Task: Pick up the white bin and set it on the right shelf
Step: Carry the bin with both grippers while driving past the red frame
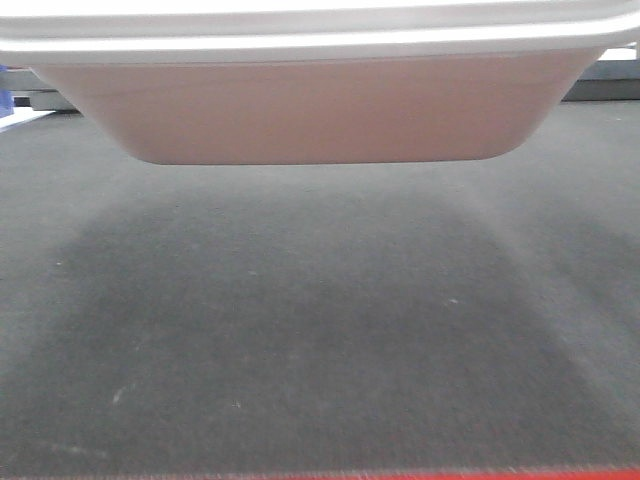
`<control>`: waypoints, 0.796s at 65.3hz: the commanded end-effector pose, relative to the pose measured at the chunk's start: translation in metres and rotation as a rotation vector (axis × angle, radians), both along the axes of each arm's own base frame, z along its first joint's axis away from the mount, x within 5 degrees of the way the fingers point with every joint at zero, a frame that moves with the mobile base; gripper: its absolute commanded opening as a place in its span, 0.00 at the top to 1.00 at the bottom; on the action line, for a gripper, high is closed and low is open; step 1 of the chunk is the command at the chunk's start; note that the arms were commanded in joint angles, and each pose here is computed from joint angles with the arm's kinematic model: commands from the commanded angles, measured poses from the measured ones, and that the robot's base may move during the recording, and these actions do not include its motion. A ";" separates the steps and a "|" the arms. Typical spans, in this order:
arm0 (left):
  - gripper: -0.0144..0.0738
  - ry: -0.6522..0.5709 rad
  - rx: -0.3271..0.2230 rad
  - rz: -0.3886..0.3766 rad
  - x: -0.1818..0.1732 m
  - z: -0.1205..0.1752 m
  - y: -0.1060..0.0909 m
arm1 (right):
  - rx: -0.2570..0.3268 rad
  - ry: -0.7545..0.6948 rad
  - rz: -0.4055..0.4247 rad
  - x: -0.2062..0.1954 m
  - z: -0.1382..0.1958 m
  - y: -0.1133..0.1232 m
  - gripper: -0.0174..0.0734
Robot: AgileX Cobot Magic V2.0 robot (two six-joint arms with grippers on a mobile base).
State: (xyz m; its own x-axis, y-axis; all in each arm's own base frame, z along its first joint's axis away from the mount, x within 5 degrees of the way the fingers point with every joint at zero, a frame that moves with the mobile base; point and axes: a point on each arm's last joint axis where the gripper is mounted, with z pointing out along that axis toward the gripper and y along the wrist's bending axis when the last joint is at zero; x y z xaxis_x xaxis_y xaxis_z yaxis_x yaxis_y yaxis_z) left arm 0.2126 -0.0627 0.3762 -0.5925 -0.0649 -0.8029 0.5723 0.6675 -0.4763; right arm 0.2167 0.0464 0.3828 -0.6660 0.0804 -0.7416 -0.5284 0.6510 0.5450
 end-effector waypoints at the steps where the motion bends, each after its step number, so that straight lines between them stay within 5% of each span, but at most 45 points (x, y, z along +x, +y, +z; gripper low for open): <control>1: 0.69 -0.027 -0.187 -0.120 -0.016 0.026 -0.014 | 0.152 -0.044 0.154 -0.021 0.028 0.015 0.41; 52: 0.69 -0.024 -0.187 -0.127 -0.017 0.026 -0.014 | 0.152 -0.045 0.151 -0.021 0.028 0.015 0.41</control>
